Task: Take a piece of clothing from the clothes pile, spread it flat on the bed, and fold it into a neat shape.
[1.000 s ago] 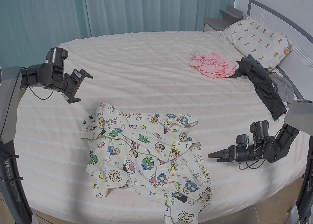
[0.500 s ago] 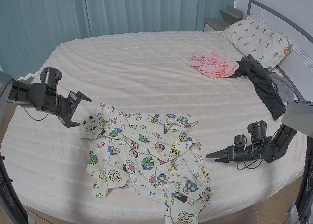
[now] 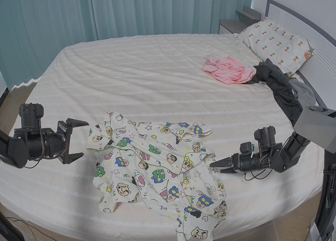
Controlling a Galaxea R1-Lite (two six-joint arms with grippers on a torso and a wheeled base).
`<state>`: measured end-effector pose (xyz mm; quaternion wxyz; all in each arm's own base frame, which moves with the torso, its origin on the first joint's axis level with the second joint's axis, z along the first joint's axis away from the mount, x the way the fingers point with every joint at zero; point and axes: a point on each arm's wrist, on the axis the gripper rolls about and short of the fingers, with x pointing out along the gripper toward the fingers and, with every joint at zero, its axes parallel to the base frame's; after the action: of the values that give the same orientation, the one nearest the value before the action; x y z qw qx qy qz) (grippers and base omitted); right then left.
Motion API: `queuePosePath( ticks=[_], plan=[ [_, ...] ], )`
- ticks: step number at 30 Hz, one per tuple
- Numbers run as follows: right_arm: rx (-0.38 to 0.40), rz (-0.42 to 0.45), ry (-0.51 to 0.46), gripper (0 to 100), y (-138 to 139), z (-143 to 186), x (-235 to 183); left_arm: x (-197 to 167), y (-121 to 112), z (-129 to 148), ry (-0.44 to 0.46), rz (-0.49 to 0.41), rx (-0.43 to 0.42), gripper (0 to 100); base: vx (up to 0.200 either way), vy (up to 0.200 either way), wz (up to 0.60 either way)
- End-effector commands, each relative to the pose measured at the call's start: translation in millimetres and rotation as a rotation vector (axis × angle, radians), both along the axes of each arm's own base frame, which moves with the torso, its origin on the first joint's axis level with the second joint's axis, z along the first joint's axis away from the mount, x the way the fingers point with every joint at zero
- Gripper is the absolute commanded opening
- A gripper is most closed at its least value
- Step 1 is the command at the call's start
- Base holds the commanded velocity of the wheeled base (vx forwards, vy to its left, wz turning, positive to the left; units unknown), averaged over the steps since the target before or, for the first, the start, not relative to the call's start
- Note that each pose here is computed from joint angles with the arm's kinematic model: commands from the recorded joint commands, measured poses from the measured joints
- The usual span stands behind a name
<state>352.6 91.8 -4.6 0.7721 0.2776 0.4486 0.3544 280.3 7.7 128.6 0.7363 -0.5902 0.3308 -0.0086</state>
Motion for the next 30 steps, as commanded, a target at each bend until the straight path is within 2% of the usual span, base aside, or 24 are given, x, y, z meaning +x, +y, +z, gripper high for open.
queuePosePath(
  ticks=[1, 3, 10, 23, 30],
  plan=[
    [-0.035, 0.006, 0.011, 100, 27.9, -6.6, 9.0, -41.0, -8.1, 4.5, -0.064, -0.018, -0.055, 100, 0.000, 0.000, 0.00],
    [-0.070, -0.012, 0.010, 100, 33.2, -7.4, 9.3, -43.8, -9.6, 2.4, -0.086, -0.019, -0.051, 100, 0.000, 0.000, 0.00],
    [-0.095, -0.049, 0.024, 100, 28.9, -6.5, 9.2, -46.7, -10.1, -1.5, -0.081, -0.020, -0.052, 100, 0.000, 0.000, 0.00],
    [-0.089, -0.106, 0.057, 100, 16.1, -0.3, 5.0, -48.2, -13.7, -4.0, -0.070, -0.036, -0.053, 100, 0.000, 0.000, 0.00],
    [-0.115, -0.107, 0.070, 100, 22.0, -2.7, 4.8, -48.9, -15.8, -6.1, -0.060, -0.043, -0.053, 100, 0.000, 0.000, 0.00]
  ],
)
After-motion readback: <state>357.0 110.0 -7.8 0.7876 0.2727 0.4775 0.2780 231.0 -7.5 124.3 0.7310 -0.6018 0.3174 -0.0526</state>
